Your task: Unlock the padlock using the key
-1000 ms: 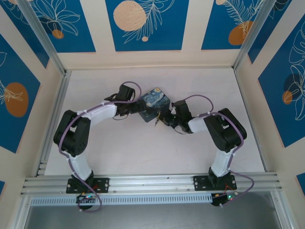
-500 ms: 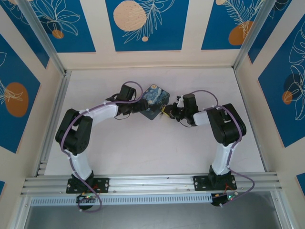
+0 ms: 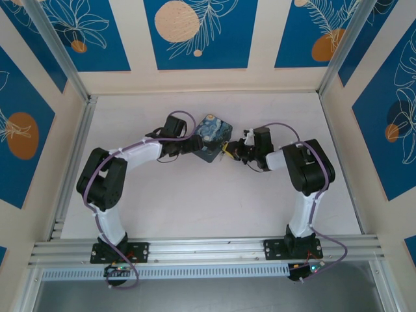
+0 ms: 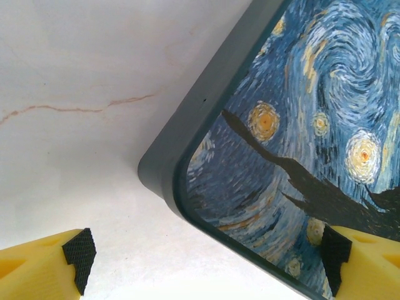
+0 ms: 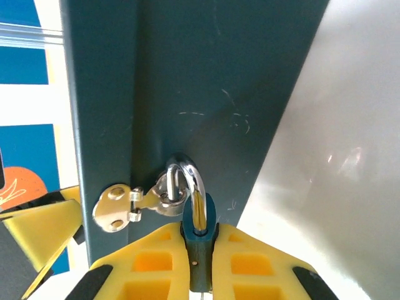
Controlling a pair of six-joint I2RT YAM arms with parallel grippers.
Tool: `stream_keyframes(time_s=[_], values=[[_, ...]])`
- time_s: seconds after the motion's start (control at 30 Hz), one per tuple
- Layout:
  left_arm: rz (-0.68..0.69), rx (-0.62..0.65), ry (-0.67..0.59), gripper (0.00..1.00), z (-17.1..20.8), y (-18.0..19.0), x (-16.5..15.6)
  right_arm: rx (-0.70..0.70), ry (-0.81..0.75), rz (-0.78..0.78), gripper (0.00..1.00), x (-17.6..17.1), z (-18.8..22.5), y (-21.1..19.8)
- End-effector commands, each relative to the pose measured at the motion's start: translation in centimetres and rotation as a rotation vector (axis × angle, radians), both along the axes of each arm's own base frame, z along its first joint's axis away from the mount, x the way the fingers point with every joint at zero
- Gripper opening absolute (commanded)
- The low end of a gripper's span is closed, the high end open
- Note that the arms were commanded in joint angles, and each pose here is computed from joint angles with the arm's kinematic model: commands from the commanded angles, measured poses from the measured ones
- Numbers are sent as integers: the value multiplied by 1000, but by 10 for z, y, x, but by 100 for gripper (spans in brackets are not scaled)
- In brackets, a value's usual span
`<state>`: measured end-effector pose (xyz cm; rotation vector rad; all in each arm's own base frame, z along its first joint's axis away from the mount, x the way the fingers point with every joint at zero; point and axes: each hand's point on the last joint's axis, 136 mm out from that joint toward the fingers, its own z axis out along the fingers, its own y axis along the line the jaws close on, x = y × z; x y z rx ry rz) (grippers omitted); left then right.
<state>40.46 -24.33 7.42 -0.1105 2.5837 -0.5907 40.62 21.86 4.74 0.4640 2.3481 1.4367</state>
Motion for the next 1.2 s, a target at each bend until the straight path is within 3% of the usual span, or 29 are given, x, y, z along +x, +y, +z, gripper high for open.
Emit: stream_keyframes(time_s=[0.0, 0.47, 0.7, 1.07, 1.17], values=[[6, 175, 234, 91, -65, 33, -47, 122, -9, -79, 0, 21, 7, -1], [2, 179, 237, 90, -67, 34, -49, 79, 7, -152, 0, 32, 12, -43], [-26, 157, 204, 92, -51, 28, -44, -14, 62, -149, 0, -7, 0, -57], [-66, 46, 97, 99, 19, 12, -37, -97, 186, -162, 0, -83, -28, -75], [-66, 22, 58, 100, 42, 13, -39, -139, 182, -167, 10, -98, -22, -82]])
